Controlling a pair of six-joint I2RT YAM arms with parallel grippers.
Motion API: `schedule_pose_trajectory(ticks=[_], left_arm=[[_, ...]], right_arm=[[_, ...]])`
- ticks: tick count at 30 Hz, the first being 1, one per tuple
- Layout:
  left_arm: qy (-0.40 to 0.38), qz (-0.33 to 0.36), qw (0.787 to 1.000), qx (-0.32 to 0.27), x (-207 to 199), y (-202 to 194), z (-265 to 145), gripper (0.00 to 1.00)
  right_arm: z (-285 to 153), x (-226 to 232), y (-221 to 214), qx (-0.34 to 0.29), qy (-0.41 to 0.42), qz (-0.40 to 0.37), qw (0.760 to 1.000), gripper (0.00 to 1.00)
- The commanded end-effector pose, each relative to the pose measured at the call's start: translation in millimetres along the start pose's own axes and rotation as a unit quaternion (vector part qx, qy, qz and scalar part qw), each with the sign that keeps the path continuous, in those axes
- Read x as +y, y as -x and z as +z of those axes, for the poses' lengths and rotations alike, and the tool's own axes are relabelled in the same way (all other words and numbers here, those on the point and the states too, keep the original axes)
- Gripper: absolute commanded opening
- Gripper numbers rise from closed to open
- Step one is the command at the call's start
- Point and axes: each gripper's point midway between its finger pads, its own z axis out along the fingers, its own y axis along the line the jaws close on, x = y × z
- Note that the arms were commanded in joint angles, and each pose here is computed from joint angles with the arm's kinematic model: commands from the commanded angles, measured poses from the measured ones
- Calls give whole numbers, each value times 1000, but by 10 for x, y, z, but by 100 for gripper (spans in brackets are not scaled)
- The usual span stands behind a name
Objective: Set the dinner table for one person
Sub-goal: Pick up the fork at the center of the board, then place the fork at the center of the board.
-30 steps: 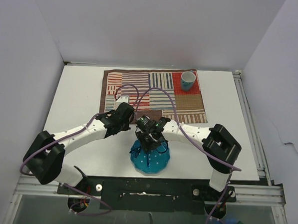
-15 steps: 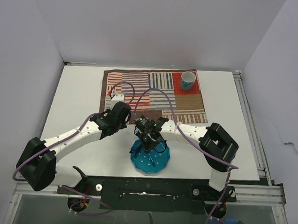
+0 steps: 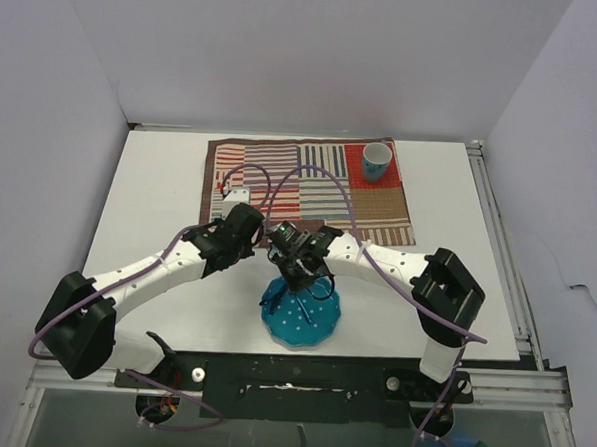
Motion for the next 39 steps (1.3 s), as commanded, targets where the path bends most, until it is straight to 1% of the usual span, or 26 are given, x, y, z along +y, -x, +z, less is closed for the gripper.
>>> schedule_pose_trajectory(ticks=[1,6,17,20,25,30,35,39], left_arm=[[-1,-13,1000,-27,-46,213,-20,13],[-1,-12,1000,-24,-51,203,-18,13],[-8,-13,1000,-25,-69,229,6,13],[-11,-12,1000,-20,-96,206,38,13],[-10,-10,1000,-15,-109,185,64,13],[-10,-11,1000,-17,-103,194,56,13],[-10,-10,1000,-14,-100,176,56,13],[-11,-10,1000,-12,-102,161,57,13]], right_arm=[[-297,-22,304,-55,1,-6,998,0],[-240,-220,267,-47,-20,6,999,0],[-342,-1149,-77,-49,-61,105,991,0],[-308,-1277,-177,-43,-61,121,990,0],[-190,-1382,-229,-35,-62,126,989,0],[-76,-1667,-123,-44,-74,138,987,0],[-40,-1931,99,-56,-78,148,984,0],[65,-2143,210,-50,-89,154,983,0]])
